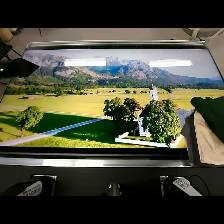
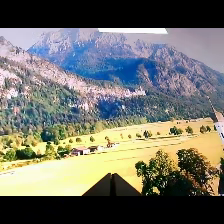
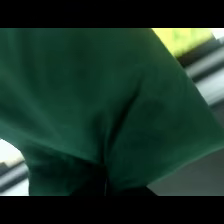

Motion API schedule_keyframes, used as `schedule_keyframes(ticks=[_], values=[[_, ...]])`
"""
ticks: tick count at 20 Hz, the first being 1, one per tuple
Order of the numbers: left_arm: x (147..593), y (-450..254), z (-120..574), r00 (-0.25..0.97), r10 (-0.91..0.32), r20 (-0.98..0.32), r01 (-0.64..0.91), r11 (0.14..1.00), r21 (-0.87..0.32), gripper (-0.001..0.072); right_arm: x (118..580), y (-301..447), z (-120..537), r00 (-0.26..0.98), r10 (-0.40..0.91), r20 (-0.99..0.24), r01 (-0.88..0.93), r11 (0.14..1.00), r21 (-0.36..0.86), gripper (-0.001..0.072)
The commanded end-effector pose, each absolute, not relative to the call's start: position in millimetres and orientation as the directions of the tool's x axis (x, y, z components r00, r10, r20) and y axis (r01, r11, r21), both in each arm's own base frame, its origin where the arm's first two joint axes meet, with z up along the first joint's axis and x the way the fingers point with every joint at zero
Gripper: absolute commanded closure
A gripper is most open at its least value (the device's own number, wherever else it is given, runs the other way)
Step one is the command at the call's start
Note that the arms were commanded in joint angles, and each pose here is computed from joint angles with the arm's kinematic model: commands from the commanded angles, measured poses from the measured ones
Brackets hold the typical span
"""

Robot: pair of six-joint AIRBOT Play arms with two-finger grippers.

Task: Fold the shirts.

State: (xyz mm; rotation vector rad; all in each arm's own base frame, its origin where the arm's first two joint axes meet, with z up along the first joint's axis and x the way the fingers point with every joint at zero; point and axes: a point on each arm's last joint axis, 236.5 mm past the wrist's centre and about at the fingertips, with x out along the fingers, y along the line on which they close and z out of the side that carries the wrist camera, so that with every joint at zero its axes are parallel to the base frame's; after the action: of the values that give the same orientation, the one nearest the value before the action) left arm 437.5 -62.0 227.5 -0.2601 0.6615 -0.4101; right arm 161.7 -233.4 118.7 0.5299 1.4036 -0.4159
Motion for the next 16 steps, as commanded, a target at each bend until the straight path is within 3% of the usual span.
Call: schedule_keyframes(ticks=[1, 8, 9, 10, 11, 14, 16], values=[[438, -69, 235, 0.718, -0.475, -0.509, 0.298, 0.870, -0.393, 0.0681, 120, -205, 62, -0.008, 0.085, -0.996, 0.578, 0.814, 0.065, 0.0694], [436, -72, 239, 0.718, -0.489, -0.496, 0.306, 0.861, -0.406, 0.0681, 112, -212, 41, -0.037, 0.046, -0.998, 0.572, 0.820, 0.017, 0.0674], [436, -72, 240, 0.718, -0.489, -0.495, 0.306, 0.861, -0.406, 0.0681, 110, -218, 41, -0.046, 0.020, -0.999, 0.567, 0.824, -0.009, 0.0509], [436, -73, 241, 0.719, -0.490, -0.493, 0.307, 0.860, -0.406, 0.0681, 112, -227, 42, -0.040, -0.018, -0.999, 0.543, 0.839, -0.037, 0.0213], [435, -73, 242, 0.720, -0.491, -0.490, 0.309, 0.860, -0.406, 0.0681, 114, -234, 43, -0.030, -0.046, -0.999, 0.511, 0.858, -0.055, 0.0000], [434, -71, 272, 0.765, -0.475, -0.435, 0.326, 0.868, -0.374, 0.0681, 143, -276, 86, 0.099, -0.239, -0.966, 0.462, 0.871, -0.168, 0.0011], [447, -60, 311, 0.847, -0.399, -0.352, 0.300, 0.904, -0.303, 0.0683, 202, -307, 163, 0.373, -0.410, -0.832, 0.505, 0.842, -0.189, 0.0025]])
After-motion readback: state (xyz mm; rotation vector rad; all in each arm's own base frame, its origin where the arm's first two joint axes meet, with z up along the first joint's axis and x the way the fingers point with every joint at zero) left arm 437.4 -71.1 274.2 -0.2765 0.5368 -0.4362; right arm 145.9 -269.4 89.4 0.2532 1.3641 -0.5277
